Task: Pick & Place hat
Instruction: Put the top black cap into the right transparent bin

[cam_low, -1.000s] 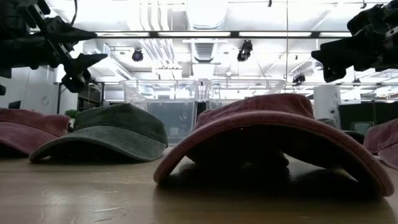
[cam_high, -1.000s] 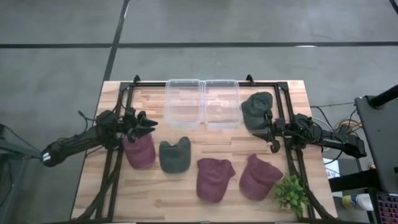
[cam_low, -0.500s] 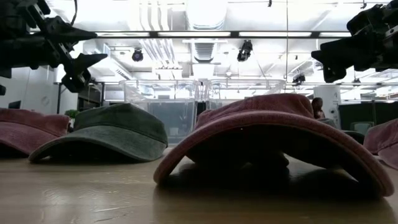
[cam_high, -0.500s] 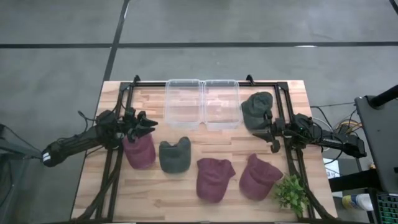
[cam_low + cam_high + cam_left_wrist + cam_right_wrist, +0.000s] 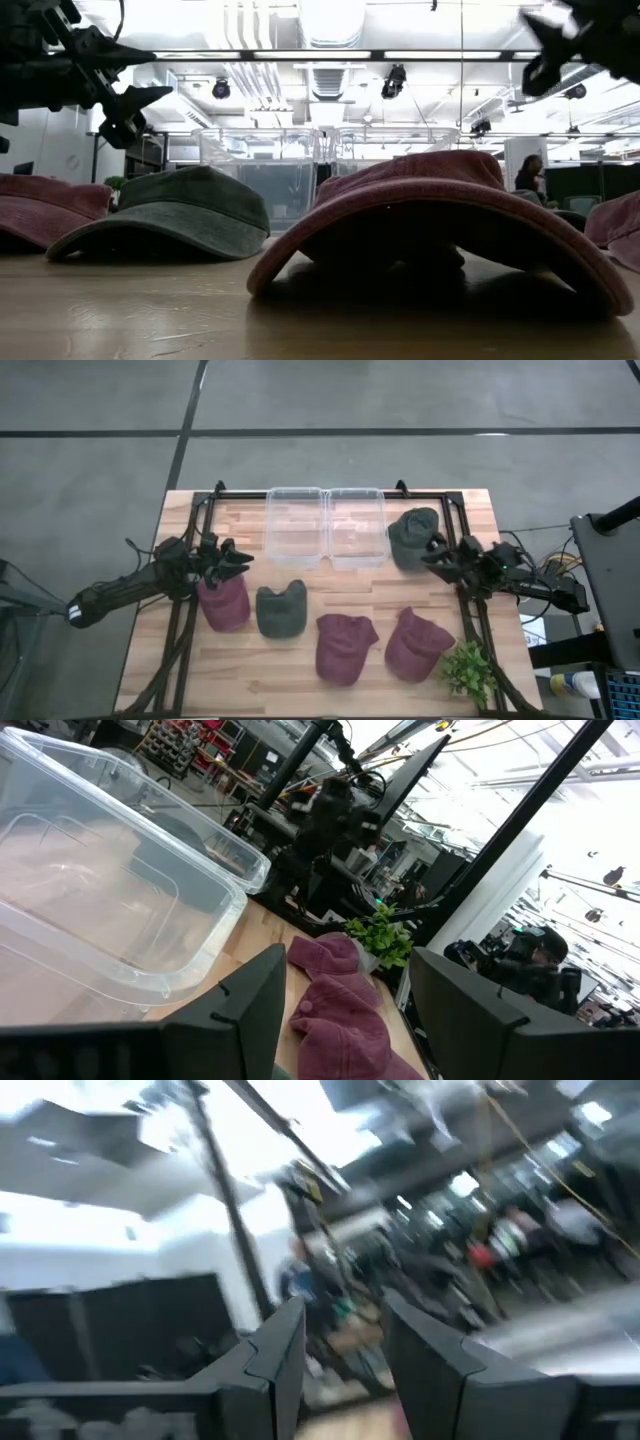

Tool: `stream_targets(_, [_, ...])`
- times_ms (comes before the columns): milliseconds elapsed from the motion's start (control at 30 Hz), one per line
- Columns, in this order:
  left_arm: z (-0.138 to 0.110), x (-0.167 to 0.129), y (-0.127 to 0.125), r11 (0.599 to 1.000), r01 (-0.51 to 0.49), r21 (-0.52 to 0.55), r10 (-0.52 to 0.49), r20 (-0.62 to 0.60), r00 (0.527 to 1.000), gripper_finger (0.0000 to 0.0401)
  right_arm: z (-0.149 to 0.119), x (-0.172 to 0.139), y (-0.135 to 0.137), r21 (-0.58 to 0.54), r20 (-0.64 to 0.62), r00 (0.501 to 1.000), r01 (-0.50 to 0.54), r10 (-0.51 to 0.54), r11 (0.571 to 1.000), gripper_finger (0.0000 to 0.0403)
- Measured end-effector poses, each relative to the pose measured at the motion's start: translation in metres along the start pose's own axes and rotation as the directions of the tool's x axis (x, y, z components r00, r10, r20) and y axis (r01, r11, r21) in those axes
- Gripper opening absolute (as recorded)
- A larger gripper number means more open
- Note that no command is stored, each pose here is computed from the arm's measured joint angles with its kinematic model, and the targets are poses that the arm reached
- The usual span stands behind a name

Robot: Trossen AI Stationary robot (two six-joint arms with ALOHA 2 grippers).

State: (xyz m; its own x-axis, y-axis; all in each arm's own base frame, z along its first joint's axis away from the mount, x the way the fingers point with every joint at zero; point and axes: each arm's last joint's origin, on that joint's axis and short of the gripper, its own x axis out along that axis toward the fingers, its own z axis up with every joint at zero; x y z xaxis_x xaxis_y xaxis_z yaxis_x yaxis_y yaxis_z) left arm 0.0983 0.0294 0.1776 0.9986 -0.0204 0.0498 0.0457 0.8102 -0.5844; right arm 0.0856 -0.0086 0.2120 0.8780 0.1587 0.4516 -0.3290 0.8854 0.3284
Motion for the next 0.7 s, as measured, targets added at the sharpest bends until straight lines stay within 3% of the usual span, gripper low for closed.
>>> stream_targets(167, [0.0, 0.0, 0.0, 1.0, 0.0, 0.0, 0.0, 0.0, 1.0, 0.0207, 0.018, 0.004, 0.013, -0.036, -0.009, 0.995, -0.105, 0.104, 0.994, 0.013])
stream_targets(433, [0.0, 0.0, 0.0, 1.0, 0.0, 0.0, 0.0, 0.0, 1.0, 0.0206, 0.067, 0.034, 0.034, -0.067, -0.249, 0.968, -0.032, 0.014, 0.997, 0.013])
stream_targets(533, [0.0, 0.0, 0.0, 1.0, 0.0, 0.0, 0.0, 0.0, 1.0, 0.0206, 0.083, 0.055, 0.039, -0.047, -0.35, 0.937, -0.02, 0.002, 0.999, 0.013])
stream_targets(700, [0.0, 0.0, 0.0, 1.0, 0.0, 0.0, 0.0, 0.0, 1.0, 0.0206, 0.097, 0.097, 0.042, 0.066, -0.535, 0.842, -0.034, 0.064, 0.997, 0.013])
